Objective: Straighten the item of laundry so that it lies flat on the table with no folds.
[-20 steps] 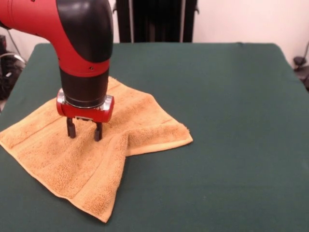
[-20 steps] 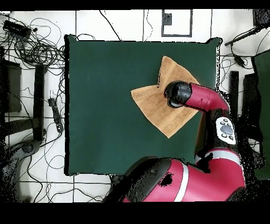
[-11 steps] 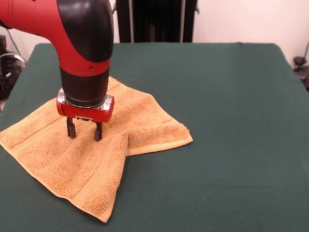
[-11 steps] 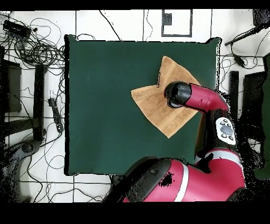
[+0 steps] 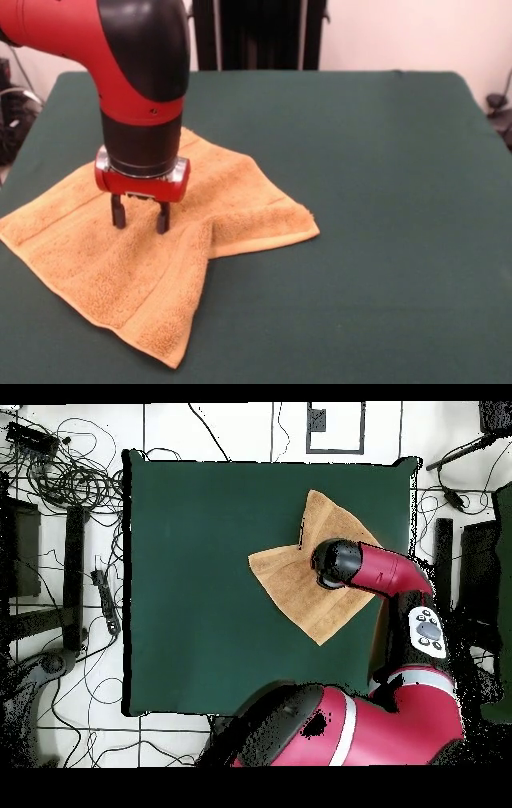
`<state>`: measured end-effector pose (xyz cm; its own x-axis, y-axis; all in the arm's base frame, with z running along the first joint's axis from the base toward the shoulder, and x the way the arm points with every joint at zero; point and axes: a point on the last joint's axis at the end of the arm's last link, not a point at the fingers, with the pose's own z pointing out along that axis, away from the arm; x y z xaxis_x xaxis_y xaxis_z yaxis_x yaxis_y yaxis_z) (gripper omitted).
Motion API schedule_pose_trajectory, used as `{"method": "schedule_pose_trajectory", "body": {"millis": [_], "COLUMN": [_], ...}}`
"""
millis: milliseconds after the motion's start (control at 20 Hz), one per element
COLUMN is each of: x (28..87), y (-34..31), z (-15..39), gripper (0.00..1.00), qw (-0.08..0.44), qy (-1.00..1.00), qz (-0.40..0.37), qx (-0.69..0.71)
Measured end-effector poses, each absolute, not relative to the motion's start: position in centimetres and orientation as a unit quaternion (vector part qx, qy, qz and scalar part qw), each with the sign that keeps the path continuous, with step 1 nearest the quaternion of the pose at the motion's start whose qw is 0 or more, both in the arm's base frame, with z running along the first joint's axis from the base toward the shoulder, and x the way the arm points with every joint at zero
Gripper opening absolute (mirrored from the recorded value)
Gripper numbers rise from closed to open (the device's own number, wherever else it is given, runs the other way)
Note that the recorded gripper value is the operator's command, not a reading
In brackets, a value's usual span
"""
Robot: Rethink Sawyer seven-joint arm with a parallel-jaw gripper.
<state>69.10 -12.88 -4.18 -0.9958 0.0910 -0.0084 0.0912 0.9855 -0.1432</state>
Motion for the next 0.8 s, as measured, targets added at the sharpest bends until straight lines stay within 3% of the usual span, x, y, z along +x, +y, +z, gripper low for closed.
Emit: {"method": "schedule_pose_trajectory", "body": {"millis": [800], "x": [69.00], "y": [-12.02], "z": [-4.15], "gripper": [1.00], "qw": [0.006], "qy": [0.995], "qz": [-0.090], "qx": [0.030]}}
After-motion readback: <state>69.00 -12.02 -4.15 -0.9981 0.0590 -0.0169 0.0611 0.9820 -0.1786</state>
